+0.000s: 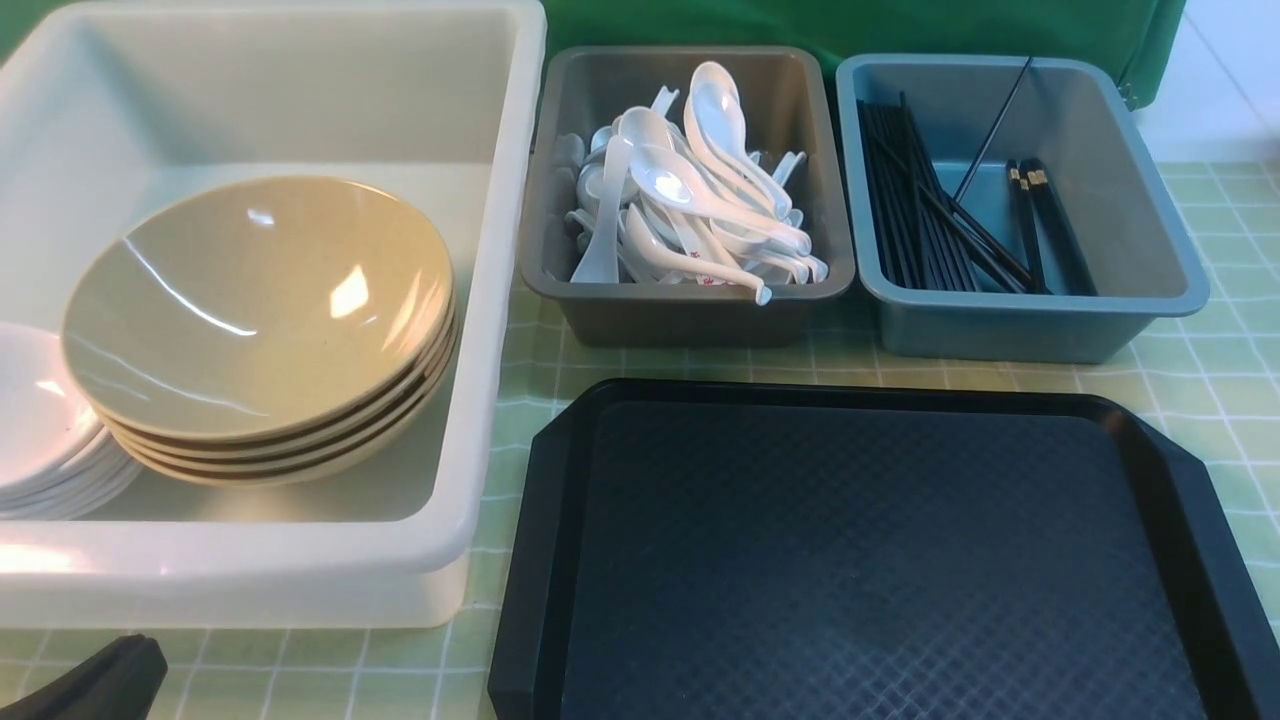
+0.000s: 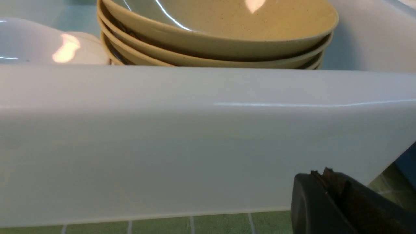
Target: On green table put chopsticks spoon bowls plates into blue grey white boxes.
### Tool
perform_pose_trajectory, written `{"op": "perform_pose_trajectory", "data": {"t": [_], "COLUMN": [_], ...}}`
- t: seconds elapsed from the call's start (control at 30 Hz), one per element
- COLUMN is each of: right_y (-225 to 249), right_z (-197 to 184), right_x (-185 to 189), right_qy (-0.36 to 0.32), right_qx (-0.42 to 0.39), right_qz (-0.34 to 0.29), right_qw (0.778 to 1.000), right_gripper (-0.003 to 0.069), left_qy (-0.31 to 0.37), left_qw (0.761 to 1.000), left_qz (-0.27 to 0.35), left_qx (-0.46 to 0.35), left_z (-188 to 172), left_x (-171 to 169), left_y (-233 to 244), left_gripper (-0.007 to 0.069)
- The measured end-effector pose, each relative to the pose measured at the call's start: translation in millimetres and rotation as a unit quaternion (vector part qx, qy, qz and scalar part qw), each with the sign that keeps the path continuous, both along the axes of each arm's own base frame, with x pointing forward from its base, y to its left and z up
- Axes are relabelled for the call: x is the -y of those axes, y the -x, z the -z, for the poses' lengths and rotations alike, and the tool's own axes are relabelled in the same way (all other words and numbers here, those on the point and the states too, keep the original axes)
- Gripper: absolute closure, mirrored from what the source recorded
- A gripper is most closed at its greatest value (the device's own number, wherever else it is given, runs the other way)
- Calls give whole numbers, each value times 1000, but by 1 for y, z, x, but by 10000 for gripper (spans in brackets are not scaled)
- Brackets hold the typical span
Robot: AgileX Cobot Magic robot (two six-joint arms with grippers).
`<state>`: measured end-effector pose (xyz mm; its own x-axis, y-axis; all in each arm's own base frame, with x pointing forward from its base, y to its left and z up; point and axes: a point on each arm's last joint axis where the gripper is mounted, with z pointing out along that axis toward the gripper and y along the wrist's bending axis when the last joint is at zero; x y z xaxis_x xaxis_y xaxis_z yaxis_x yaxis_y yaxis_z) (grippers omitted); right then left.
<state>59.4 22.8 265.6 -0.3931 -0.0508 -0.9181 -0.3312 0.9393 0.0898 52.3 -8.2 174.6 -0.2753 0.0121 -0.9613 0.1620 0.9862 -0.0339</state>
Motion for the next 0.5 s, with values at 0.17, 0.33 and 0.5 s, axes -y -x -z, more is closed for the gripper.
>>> {"op": "perform_pose_trajectory", "data": {"t": [0.17, 0.33, 0.5], "right_y": [0, 0, 0], "right_z": [0, 0, 0], "right_x": [0, 0, 0], "right_qy": [0, 0, 0], "right_qx": [0, 0, 0], "right_qz": [0, 0, 0], "right_qw": [1000, 1000, 1000], "right_gripper": [563, 559, 558], "left_qy": [0, 0, 0], "left_qw": [1000, 1000, 1000], "left_qz": [0, -2, -2], "left_qx": [0, 0, 0], "left_z": [0, 0, 0], "left_x": [0, 0, 0], "left_y": [0, 0, 0], "left_gripper": [627, 627, 627]}}
